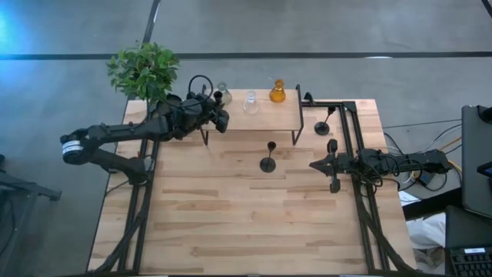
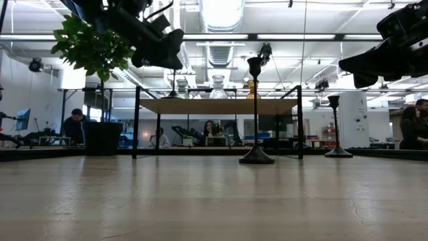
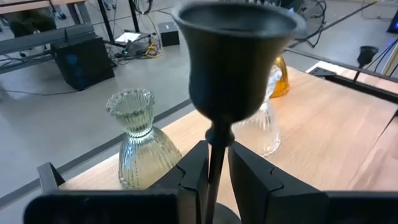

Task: Pick & Place candle stick holders
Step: Put the bottom black candle holder on the shelf aligned with the green candle holder, then put the right black candle holder on the shelf aligned with the orange candle holder

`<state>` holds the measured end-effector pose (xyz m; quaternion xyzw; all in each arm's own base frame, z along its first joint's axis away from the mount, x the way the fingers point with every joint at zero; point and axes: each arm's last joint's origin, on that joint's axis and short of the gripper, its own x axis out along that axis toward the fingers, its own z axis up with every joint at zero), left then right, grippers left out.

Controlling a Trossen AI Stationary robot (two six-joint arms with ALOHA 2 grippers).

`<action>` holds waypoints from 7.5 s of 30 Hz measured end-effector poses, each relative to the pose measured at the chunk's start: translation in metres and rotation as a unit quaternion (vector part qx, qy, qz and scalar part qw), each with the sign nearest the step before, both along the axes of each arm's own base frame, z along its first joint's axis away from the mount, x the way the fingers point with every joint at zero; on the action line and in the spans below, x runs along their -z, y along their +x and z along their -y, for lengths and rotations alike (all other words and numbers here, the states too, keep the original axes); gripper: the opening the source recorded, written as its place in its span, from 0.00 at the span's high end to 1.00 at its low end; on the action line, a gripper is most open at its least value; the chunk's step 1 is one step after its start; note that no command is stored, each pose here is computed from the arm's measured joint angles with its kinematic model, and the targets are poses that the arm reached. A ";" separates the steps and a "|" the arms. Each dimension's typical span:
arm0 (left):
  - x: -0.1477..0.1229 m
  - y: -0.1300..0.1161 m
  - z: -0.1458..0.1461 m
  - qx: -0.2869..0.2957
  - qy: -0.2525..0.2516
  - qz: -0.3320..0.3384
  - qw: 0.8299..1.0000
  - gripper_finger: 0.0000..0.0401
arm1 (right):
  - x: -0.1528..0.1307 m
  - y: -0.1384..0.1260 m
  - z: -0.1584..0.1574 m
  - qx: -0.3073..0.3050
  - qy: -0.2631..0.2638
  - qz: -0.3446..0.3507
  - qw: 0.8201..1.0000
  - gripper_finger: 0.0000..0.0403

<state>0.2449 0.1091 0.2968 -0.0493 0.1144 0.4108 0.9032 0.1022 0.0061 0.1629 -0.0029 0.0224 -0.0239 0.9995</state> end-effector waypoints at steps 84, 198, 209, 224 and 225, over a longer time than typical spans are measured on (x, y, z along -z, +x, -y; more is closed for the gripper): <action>-0.046 -0.117 0.094 0.303 -0.134 0.033 0.943 0.45 | 0.000 0.000 0.000 0.000 0.000 0.000 1.000 0.98; 0.127 -0.148 0.109 0.289 0.084 0.117 0.946 0.48 | 0.000 0.000 0.000 0.006 0.060 0.004 0.998 0.98; 0.129 -0.149 0.092 0.295 0.080 0.116 0.945 0.48 | 0.000 0.000 0.000 0.006 0.060 0.004 0.998 0.98; 0.126 -0.150 0.091 0.284 0.086 0.127 0.946 0.48 | 0.000 0.000 0.000 0.006 0.061 0.004 0.998 0.98; 0.126 -0.150 0.091 0.284 0.086 0.127 0.946 0.48 | 0.000 0.000 0.000 0.006 0.061 0.004 0.998 0.98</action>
